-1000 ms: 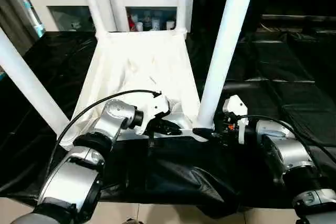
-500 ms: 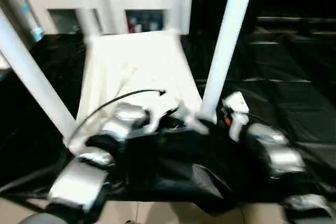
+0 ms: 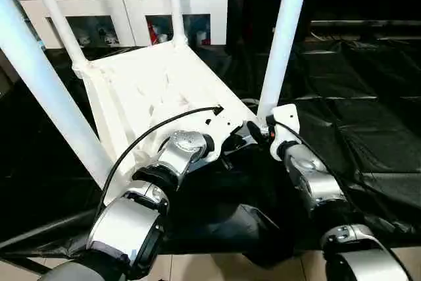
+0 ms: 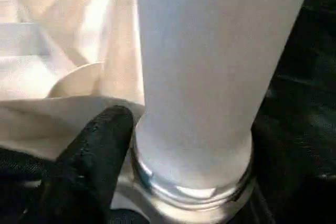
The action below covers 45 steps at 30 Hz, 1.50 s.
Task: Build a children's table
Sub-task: Rotate leg to tighten
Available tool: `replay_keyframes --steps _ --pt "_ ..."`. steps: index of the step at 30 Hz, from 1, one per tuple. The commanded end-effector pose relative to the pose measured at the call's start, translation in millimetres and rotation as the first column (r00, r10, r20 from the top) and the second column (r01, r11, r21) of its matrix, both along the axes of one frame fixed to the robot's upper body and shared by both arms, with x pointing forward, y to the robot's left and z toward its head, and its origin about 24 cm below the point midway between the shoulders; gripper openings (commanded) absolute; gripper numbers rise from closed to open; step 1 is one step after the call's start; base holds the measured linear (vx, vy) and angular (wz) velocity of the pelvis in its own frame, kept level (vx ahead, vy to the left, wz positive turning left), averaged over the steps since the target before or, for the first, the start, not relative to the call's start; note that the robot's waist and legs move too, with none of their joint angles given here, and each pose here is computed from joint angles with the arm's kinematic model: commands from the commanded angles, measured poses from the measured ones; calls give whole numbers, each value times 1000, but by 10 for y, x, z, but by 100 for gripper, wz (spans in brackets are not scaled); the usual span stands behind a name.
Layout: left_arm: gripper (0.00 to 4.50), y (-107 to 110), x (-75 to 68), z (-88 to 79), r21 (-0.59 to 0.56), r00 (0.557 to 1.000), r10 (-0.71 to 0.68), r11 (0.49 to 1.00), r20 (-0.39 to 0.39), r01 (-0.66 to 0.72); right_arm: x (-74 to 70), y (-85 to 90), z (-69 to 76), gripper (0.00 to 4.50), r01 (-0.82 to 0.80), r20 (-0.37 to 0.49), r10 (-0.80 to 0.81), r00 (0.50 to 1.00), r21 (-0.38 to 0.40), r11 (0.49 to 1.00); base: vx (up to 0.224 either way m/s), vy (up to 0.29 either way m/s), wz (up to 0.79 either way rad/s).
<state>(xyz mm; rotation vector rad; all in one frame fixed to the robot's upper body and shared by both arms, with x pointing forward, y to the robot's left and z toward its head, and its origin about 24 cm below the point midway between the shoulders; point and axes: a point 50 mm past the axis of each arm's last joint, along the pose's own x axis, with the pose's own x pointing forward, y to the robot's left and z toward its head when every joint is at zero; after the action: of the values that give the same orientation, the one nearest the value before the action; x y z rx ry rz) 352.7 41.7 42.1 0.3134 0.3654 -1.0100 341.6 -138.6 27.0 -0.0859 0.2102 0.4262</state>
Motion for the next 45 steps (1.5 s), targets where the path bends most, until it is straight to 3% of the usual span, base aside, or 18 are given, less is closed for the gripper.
replay_keyframes --steps 1,8,9,12,23,29,35,38,41,45 --pt "0 31 -6 54 -32 997 -72 997 25 73 -112 145 11 374 -273 -4 273 962 3 962 0 0 0" --pt "0 215 -64 49 -38 975 -221 975 -2 221 -233 -86 91 374 -488 -25 487 873 -42 872 0 0 0" --pt "0 285 -101 44 -39 957 -290 956 -20 289 -265 -174 127 374 -535 -39 534 845 -33 844 0 0 0" --pt "0 366 -151 36 -40 928 -370 929 -45 369 -284 -255 152 374 -567 -55 565 823 -46 822 0 0 0" --pt "0 443 -200 26 -56 901 -428 903 -68 425 -296 -251 179 374 -627 -76 624 778 -24 779 0 0 0" --pt "0 443 -204 25 -61 901 -429 903 -67 426 -291 -245 190 305 -635 -72 634 770 2 772 0 0 0" --pt "0 473 -206 13 -53 903 -423 906 -72 420 -312 -250 172 275 -639 -78 639 765 26 769 0 0 0" --pt "0 476 -202 6 -46 908 -413 911 -72 411 -332 -248 140 272 -631 -84 632 771 43 775 0 0 0" --pt "0 380 -140 -5 -37 950 -308 951 -48 306 -371 -202 -68 270 -520 -147 521 841 49 853 0 0 0" --pt "0 243 -76 -3 -24 980 -196 980 -21 195 -294 -140 -249 268 -284 -183 282 942 20 959 0 0 0"
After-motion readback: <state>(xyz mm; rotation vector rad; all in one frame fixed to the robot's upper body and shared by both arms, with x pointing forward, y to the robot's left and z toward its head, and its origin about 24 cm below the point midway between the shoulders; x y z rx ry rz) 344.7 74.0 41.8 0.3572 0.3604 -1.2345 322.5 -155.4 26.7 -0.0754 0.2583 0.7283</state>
